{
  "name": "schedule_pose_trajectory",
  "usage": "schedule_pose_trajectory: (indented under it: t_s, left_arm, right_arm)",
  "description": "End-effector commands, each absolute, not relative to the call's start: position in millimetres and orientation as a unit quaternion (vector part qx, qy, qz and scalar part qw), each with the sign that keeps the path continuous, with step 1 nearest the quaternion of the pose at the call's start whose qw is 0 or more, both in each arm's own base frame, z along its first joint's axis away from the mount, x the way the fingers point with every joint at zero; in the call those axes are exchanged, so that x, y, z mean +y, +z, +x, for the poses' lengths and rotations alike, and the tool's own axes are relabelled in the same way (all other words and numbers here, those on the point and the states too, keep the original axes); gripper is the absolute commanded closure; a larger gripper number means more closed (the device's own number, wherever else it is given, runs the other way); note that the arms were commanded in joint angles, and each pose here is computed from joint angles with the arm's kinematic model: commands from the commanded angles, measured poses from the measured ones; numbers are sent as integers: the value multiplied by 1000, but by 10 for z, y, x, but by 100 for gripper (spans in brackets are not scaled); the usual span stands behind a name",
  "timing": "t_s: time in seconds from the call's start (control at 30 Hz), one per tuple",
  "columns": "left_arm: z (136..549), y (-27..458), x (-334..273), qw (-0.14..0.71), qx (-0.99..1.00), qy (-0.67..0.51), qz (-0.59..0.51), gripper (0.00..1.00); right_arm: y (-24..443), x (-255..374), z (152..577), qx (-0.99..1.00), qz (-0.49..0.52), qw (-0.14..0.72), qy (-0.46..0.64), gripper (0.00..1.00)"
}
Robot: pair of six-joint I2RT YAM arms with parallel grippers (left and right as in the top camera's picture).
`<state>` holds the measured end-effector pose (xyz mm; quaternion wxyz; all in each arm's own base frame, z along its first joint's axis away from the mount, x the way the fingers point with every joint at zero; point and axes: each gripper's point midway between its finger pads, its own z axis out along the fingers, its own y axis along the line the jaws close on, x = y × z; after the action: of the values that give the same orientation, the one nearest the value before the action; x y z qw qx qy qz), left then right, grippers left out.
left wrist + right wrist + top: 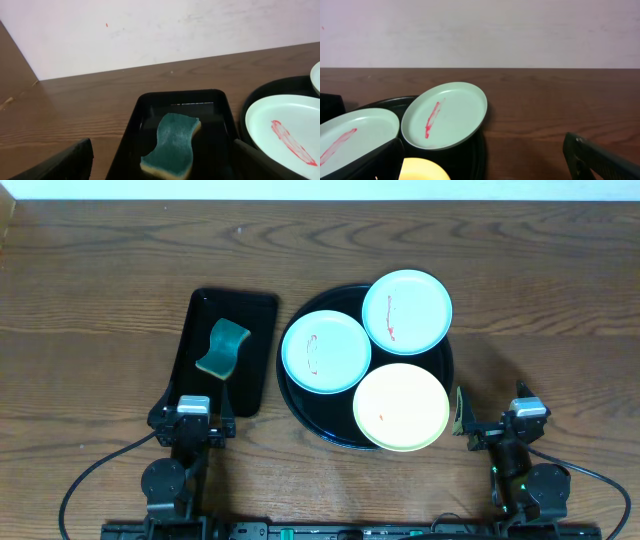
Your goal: Clean dirty plates on tray and stack at the side
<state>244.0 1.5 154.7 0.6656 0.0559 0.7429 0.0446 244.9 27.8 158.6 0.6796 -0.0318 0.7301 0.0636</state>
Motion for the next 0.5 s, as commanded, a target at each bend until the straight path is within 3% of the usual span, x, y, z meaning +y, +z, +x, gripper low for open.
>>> schedule_pose_trajectory:
  t_s: [0.0, 0.47]
  left_arm:
    - [2443, 1395, 6, 653, 753, 42, 61, 13]
    - [2441, 1436, -27, 659, 752, 1, 27, 13]
  right_arm:
    - [1583, 249, 2452, 730, -26, 680, 56, 1]
    - [1591, 259, 2451, 729, -26, 681, 60, 1]
